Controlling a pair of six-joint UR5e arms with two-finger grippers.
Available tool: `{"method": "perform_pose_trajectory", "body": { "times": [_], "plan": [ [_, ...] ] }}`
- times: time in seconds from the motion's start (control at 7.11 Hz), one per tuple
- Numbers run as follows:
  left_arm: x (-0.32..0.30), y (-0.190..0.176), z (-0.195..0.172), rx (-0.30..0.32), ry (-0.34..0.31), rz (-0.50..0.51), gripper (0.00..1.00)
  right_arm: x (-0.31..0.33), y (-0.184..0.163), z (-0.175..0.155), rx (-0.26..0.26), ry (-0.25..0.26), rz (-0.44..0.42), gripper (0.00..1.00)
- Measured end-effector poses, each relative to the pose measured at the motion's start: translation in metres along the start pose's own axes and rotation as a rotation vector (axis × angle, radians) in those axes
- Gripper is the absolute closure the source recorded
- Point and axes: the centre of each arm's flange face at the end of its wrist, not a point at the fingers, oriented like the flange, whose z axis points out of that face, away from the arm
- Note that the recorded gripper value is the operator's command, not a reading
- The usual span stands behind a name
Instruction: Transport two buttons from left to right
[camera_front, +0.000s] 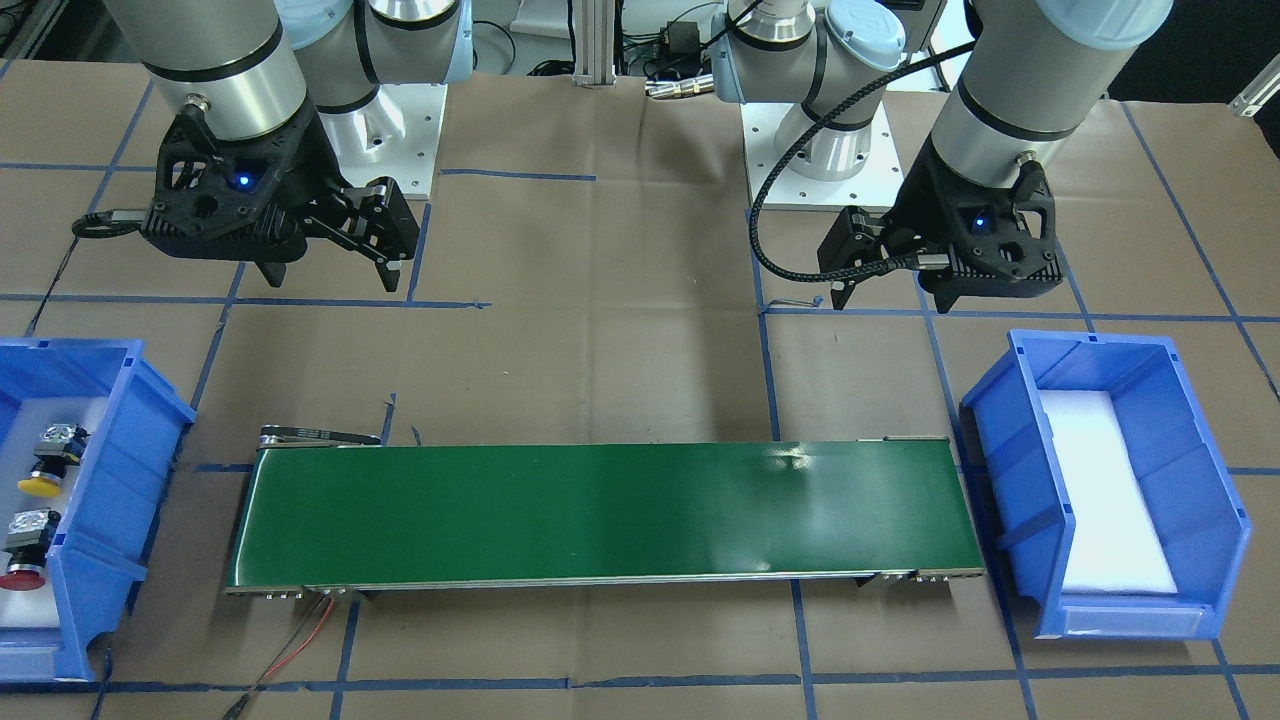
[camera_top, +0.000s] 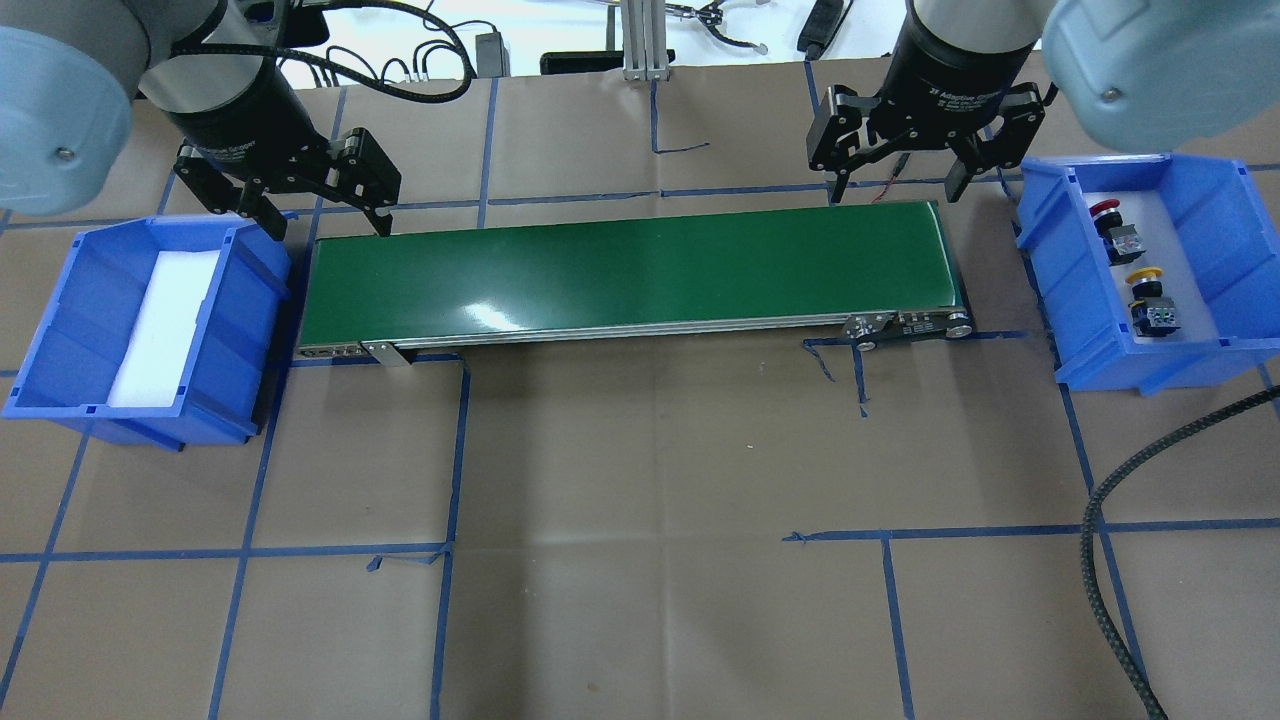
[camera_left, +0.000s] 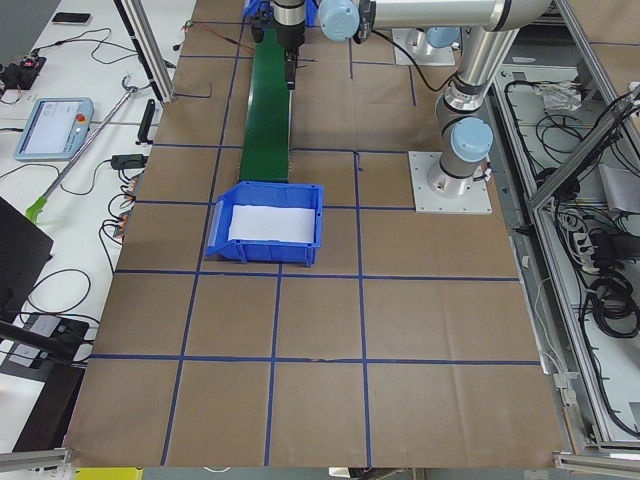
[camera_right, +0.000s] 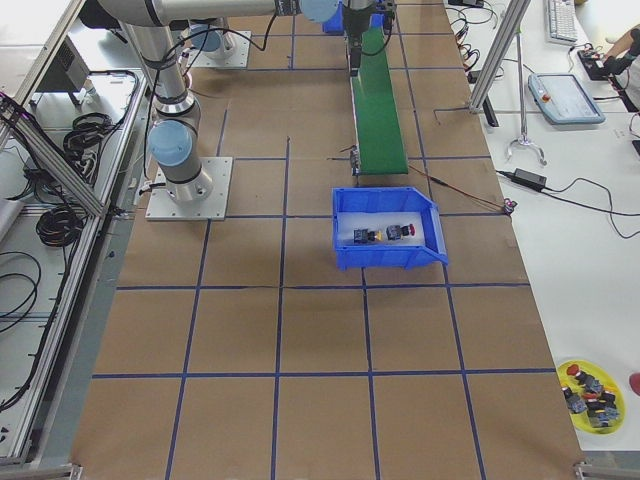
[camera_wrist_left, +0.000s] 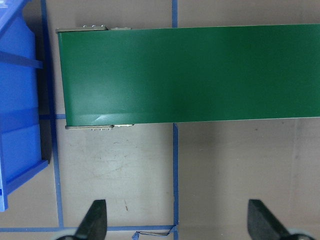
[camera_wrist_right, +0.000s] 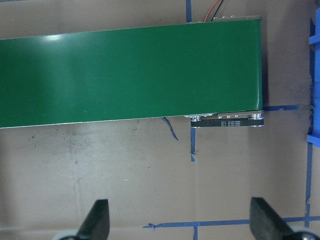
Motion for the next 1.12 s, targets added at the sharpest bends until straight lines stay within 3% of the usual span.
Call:
{"method": "perform_pose_trajectory", "body": {
  "times": [1.12],
  "plan": [
    [0.0000,0.0002,0.0007,-0.001,0.000,0.000,0.00,0.0018,-0.0023,-0.0091,0.018,-0.001,0.002,0.00]
  ]
}}
